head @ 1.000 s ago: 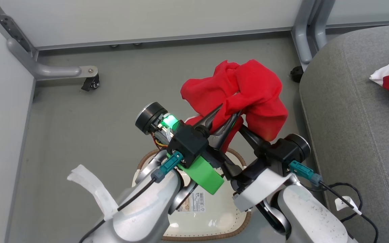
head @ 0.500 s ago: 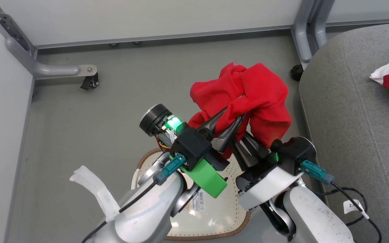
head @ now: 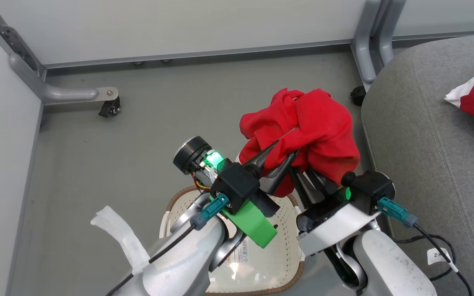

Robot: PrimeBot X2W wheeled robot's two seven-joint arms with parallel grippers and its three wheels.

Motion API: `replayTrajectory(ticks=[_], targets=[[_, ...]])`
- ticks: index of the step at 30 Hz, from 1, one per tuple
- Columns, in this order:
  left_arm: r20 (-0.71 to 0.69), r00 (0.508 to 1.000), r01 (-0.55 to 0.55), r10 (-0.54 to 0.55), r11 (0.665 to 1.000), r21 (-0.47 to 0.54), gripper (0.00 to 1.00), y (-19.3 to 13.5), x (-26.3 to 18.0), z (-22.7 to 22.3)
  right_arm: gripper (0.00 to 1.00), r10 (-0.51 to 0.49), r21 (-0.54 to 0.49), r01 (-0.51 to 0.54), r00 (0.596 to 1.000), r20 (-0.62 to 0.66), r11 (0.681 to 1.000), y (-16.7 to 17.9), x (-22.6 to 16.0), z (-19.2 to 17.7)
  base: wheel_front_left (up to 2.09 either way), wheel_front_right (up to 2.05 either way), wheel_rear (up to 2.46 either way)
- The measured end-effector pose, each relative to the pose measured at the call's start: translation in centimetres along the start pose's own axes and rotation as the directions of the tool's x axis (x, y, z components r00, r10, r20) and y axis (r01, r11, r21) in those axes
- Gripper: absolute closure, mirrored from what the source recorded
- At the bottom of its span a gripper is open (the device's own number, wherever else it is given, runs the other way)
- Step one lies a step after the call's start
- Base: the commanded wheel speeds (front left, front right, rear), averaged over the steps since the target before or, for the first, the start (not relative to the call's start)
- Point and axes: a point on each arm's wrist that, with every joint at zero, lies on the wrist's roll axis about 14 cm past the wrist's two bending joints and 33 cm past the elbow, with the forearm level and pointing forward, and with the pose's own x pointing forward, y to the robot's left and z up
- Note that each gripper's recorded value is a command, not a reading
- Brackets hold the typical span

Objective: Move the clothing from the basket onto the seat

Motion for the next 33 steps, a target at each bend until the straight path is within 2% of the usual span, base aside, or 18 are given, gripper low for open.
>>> replayTrajectory(ticks=[4,5,6,7,22,33], targets=[[0.003,1.000,-0.005,0.005,1.000,0.004,1.00,0.1,-0.1,0.2,1.00,0.004,-0.003,-0.004,1.000,0.008,1.000,0.1,0.1,0.3,0.00,0.00,0.00],[0.004,1.000,-0.011,0.011,1.000,0.006,0.97,0.3,-0.1,0.2,1.00,0.005,-0.003,-0.005,1.000,0.009,1.000,0.2,0.1,0.3,0.00,0.00,0.00],[0.005,1.000,-0.015,0.015,1.000,0.009,0.23,0.5,-0.1,0.3,1.00,0.006,-0.002,-0.006,1.000,0.009,1.000,0.2,0.1,0.3,0.00,0.00,0.00],[0.004,1.000,-0.017,0.017,1.000,0.012,0.00,0.5,-0.1,0.2,1.00,0.003,-0.002,-0.003,1.000,0.010,1.000,0.1,0.1,0.3,0.00,0.00,0.00],[-0.009,0.999,-0.041,0.042,0.999,0.021,0.00,1.1,-0.9,-0.5,1.00,-0.121,-0.077,0.127,0.990,0.070,0.989,-4.9,0.5,2.3,0.00,0.00,0.00],[-0.019,1.000,0.008,-0.007,1.000,0.011,0.00,-0.2,-0.1,-1.5,1.00,-0.212,-0.138,0.227,0.971,0.113,0.964,-8.1,-1.2,4.2,0.00,0.00,0.00]])
